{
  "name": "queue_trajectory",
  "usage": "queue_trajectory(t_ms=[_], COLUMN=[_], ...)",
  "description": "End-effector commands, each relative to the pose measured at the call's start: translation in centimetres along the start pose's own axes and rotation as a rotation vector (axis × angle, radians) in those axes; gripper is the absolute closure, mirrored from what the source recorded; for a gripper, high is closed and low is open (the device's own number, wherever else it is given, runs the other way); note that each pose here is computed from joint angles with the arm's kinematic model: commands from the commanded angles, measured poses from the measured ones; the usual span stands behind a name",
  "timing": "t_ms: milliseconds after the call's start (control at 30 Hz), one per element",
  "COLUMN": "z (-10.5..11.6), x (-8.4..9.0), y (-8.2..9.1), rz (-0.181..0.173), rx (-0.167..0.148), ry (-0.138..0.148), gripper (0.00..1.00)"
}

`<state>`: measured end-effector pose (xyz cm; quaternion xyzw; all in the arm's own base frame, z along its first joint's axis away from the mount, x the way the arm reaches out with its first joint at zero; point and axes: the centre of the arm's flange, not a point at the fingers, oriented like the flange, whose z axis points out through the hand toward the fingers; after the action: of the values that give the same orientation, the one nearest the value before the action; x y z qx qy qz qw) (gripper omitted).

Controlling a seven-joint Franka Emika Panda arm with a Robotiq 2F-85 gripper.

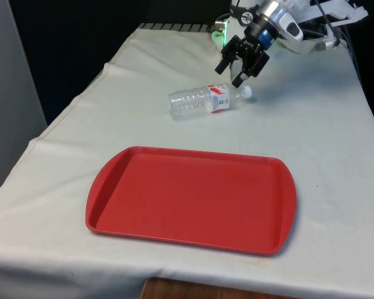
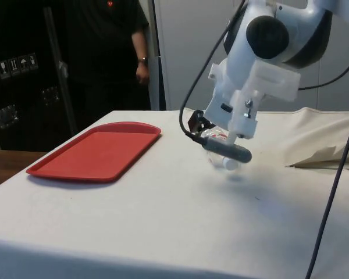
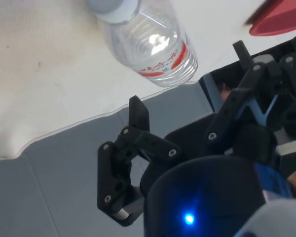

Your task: Place the bottle upright on the tray.

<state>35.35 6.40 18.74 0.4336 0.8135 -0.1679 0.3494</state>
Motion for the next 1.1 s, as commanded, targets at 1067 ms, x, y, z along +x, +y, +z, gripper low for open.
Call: queue_trajectory(t_ms=[1067], z=[4.0], x=[2.3], y=[-1.6], rz=[-0.029], rx=[-0.014], ry=[-0.085], gripper=[0.0])
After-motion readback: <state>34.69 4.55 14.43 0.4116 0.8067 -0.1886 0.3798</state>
